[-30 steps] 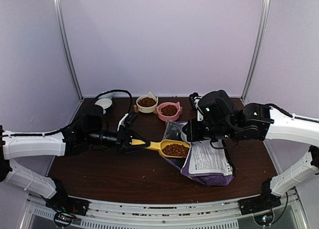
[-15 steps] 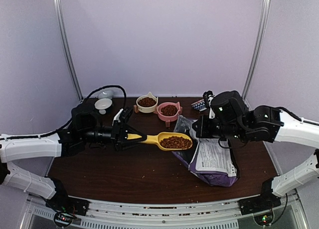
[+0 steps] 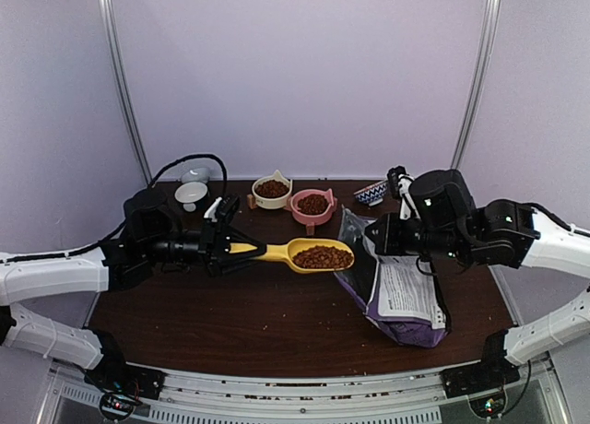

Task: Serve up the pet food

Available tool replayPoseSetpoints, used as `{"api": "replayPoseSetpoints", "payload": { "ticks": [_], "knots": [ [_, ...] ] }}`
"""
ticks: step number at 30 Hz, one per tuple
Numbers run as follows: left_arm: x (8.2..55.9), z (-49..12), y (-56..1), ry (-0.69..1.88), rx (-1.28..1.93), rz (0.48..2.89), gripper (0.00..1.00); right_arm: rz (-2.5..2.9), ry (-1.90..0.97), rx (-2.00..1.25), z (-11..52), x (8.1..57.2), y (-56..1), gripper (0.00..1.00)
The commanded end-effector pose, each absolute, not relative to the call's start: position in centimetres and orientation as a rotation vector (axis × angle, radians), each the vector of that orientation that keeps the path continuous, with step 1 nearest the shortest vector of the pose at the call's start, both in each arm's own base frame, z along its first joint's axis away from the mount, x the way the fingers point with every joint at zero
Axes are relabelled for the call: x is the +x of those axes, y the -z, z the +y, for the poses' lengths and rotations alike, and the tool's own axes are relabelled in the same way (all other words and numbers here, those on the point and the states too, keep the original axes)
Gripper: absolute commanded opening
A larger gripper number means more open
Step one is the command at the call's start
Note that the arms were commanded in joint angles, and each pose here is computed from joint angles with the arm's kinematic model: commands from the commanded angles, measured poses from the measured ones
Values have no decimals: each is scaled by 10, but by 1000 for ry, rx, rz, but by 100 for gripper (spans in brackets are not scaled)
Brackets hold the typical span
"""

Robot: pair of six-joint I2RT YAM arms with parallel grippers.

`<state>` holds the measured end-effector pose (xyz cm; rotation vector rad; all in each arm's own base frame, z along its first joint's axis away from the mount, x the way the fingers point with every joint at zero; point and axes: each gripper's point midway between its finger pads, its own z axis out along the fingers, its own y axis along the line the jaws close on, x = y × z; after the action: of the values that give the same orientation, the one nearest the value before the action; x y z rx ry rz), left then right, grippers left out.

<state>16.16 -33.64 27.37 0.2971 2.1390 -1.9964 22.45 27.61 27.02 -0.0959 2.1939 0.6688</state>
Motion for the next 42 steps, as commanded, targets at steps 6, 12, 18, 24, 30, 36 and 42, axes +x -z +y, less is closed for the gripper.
{"api": "replayPoseSetpoints", "payload": {
  "ticks": [6, 12, 18, 24, 30, 36, 42],
  "knots": [
    [174, -308, -319, 1982, 270, 1935, 0, 2080, -641, -238, 260, 219, -300, 0],
    [185, -300, -323, 1963, 218, 1928, 0, 2065, -652, -380, 261, 207, -296, 0],
    [208, -288, -312, 1912, 137, 1932, 0, 2062, -715, -498, 261, 188, -300, 0],
    [237, -282, -302, 1841, 96, 1926, 0, 2111, -799, -570, 270, 172, -280, 0],
    [284, -283, -286, 1693, 75, 1926, 0, 2181, -820, -544, 277, 171, -242, 0],
    [329, -297, -278, 1701, 39, 1889, 0, 2163, -842, -505, 283, 176, -237, 0],
    [375, -296, -258, 1678, -55, 1902, 0, 2129, -863, -457, 285, 183, -245, 0]
  ]
}}
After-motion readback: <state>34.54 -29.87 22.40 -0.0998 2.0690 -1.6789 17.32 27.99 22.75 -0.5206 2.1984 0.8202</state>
